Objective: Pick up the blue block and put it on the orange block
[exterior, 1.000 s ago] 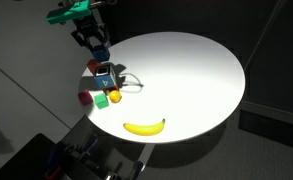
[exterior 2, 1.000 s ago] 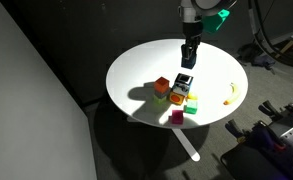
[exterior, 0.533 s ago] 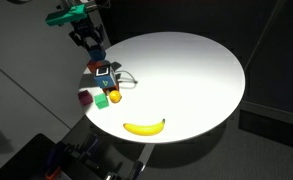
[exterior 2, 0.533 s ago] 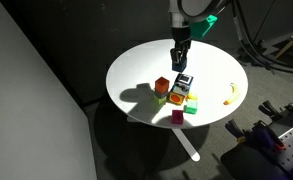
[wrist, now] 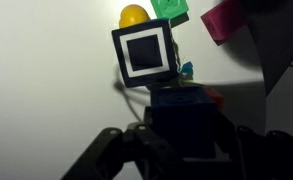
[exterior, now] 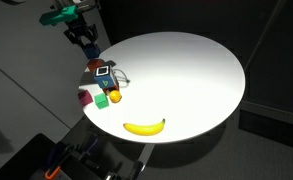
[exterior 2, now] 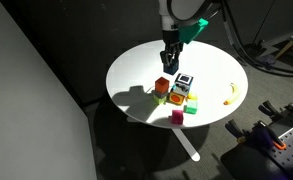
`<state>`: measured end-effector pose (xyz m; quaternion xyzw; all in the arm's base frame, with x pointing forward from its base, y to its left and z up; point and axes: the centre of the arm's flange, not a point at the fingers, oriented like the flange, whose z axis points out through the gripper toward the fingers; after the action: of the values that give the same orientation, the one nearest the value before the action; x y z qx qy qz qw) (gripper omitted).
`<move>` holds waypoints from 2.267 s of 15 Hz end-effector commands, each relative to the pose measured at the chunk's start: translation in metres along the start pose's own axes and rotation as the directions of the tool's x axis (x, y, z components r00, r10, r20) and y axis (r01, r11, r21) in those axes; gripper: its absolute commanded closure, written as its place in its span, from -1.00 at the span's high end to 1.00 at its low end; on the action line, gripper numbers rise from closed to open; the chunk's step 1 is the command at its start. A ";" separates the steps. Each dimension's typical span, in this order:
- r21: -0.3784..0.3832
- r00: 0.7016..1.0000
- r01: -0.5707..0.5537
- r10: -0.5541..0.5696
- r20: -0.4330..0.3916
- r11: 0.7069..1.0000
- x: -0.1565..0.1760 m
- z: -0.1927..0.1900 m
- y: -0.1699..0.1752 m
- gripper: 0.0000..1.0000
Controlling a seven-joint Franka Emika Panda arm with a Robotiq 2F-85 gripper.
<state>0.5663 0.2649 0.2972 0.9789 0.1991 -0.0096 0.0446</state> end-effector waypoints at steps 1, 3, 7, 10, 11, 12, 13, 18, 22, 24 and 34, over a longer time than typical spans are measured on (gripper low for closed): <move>0.001 0.999 -0.034 0.034 0.005 0.999 0.013 -0.004 -0.010 -0.35; 0.007 0.999 -0.038 0.038 -0.003 0.999 0.015 -0.003 -0.011 -0.35; 0.019 0.999 -0.034 0.034 -0.028 0.999 0.019 -0.002 -0.012 -0.35; 0.018 0.999 -0.033 0.033 -0.039 0.999 0.021 -0.001 -0.011 -0.35; 0.018 0.999 -0.031 0.032 -0.042 0.999 0.021 -0.002 -0.011 -0.35; 0.012 1.000 -0.015 0.015 -0.027 1.000 0.012 0.003 -0.010 0.15; 0.012 0.999 -0.015 0.015 -0.029 1.000 0.013 0.003 -0.010 0.15; 0.012 0.999 -0.015 0.015 -0.030 1.000 0.013 0.002 -0.010 0.15; 0.012 0.999 -0.015 0.015 -0.030 1.000 0.013 0.002 -0.010 0.15; 0.012 0.999 -0.015 0.015 -0.030 1.000 0.013 0.002 -0.010 0.15; 0.020 0.999 -0.012 0.013 -0.033 1.000 0.014 0.001 -0.010 -0.35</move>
<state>0.5748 0.2786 0.2932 0.9807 0.1922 0.0041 0.0358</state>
